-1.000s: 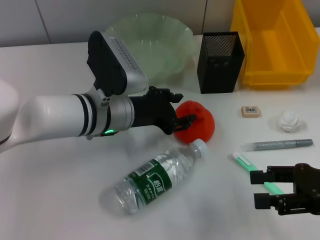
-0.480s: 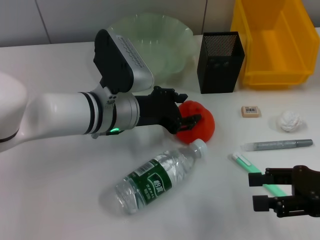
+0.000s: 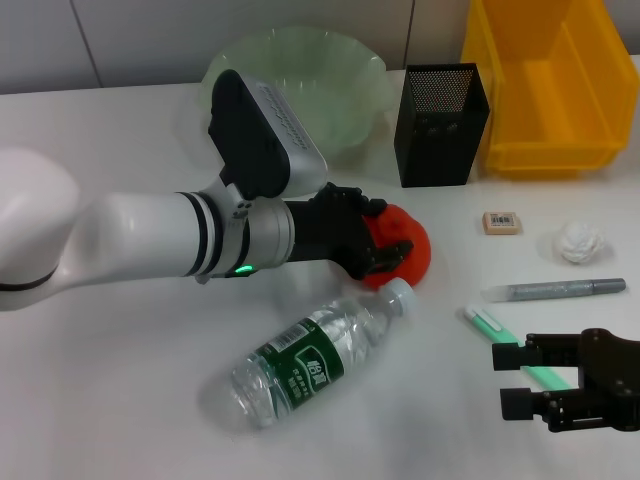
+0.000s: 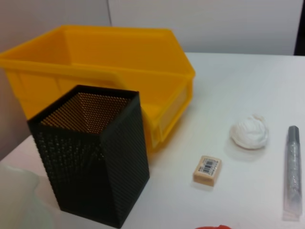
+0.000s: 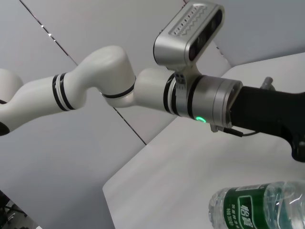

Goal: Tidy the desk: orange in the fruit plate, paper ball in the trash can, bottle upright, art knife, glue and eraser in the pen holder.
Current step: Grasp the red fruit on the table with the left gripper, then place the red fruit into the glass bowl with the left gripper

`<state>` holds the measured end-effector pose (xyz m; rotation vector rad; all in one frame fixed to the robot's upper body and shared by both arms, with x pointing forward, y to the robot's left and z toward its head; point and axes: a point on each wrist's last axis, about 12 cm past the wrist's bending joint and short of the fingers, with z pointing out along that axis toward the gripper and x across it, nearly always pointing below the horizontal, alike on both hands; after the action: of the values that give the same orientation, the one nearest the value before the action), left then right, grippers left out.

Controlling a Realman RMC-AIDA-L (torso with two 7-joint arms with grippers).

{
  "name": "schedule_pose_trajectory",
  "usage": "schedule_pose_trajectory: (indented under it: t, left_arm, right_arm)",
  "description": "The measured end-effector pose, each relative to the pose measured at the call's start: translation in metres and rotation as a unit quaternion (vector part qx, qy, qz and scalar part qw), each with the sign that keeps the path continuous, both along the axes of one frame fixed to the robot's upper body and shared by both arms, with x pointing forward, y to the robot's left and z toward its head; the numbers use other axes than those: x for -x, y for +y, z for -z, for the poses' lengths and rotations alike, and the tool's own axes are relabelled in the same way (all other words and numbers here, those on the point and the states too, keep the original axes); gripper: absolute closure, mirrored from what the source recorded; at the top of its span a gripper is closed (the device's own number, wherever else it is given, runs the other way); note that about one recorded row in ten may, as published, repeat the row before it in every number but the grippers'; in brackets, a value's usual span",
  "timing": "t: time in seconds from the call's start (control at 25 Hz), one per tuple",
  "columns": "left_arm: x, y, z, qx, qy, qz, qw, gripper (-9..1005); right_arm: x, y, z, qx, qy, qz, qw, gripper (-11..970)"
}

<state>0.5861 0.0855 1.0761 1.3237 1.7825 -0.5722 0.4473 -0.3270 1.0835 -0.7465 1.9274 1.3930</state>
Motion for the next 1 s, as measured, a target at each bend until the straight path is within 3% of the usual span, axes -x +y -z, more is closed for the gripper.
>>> schedule_pose_trajectory:
  t: [0.48,0.68,1.0]
  left_arm:
    - [-0.0001,-0.0018,-0.0012,0.013,0.002,-0.014,1.000,532]
    - [0.0004,-0.0021,-0.0008,0.012,0.001,-0.013,1.000,714]
    - [0.0053,-0.0048,-0.0041,0.022,0.000,0.000,1.000,747]
  right_arm:
    - [0.0010,0.0001,0.0005,-0.001,0.000,0.001,1.000,200]
    - [0.0016,-0.0003,0.0007,-0.002,0.000,0.003,1.000,200]
    - [0.0021,-0.0005,0.0012,-0.002,0.001,0.004,1.000,200]
